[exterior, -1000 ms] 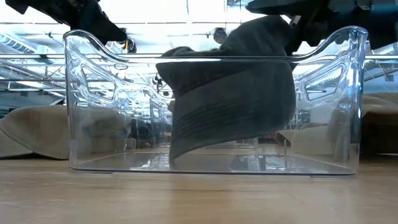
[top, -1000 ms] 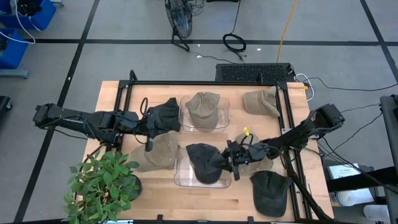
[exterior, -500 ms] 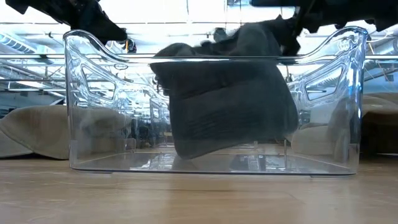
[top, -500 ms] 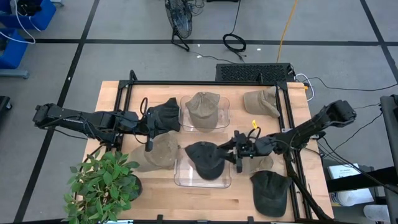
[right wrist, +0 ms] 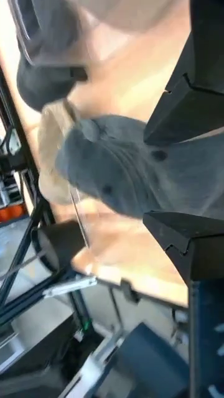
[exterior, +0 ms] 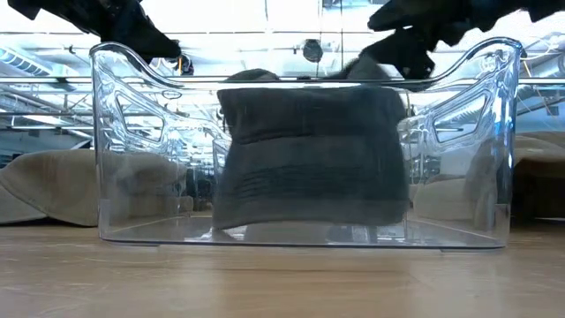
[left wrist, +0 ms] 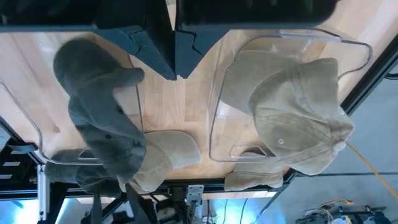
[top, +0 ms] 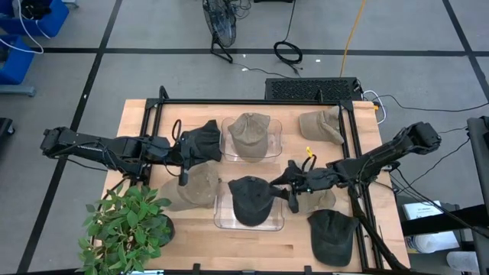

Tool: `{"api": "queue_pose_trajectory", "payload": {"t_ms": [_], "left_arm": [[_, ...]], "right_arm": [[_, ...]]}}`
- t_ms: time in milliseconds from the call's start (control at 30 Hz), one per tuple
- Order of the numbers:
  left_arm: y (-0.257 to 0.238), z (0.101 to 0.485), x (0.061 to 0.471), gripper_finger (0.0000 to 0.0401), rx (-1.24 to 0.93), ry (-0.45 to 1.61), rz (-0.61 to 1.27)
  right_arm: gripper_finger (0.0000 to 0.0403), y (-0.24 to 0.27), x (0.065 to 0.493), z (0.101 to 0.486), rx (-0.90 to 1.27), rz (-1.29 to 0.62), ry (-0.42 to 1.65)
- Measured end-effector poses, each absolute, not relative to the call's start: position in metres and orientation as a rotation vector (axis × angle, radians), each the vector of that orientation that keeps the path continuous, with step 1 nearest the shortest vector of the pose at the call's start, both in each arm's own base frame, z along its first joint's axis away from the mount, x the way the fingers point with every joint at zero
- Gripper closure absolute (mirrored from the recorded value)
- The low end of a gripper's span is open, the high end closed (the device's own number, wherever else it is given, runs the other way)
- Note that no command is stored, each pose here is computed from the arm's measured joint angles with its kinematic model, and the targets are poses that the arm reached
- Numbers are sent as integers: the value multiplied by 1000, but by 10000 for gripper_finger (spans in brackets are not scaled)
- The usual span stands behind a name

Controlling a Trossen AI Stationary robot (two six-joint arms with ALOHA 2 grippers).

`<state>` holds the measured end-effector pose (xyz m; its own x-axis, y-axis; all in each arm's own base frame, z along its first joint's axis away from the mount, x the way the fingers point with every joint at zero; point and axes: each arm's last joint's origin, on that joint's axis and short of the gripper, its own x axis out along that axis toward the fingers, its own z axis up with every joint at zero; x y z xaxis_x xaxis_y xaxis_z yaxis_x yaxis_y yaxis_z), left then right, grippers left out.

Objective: Pick & Place hat
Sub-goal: Put the black cap into the bottom transparent bin, then put the brown cap into the top transparent bin

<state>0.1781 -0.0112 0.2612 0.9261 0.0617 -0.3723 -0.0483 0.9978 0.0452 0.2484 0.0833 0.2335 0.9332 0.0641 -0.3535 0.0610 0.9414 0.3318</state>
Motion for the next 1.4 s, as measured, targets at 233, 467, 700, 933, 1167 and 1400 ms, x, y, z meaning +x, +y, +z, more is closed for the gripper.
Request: {"api": "queue_pose_trajectory", "payload": {"t_ms": [233, 467, 700, 933, 1167, 1400], "left_arm": [[-11, 261, 178, 374, 38, 382, 70], [-11, 262, 178, 394, 15, 372, 76], [-10, 263, 178, 377, -7, 375, 104], [-16, 289, 187, 360, 39, 456, 181], [-20, 309, 207, 359, 65, 620, 254], [-23, 315, 228, 359, 39, 664, 272]], "right_arm": [[234, 78, 248, 259, 272, -34, 473], [240, 71, 235, 283, 282, -150, 665], [294, 61, 209, 289, 387, -397, 912], [378, 58, 183, 284, 399, -500, 1041], [391, 53, 158, 269, 422, -478, 1017], [401, 43, 132, 254, 472, -460, 965]]}}
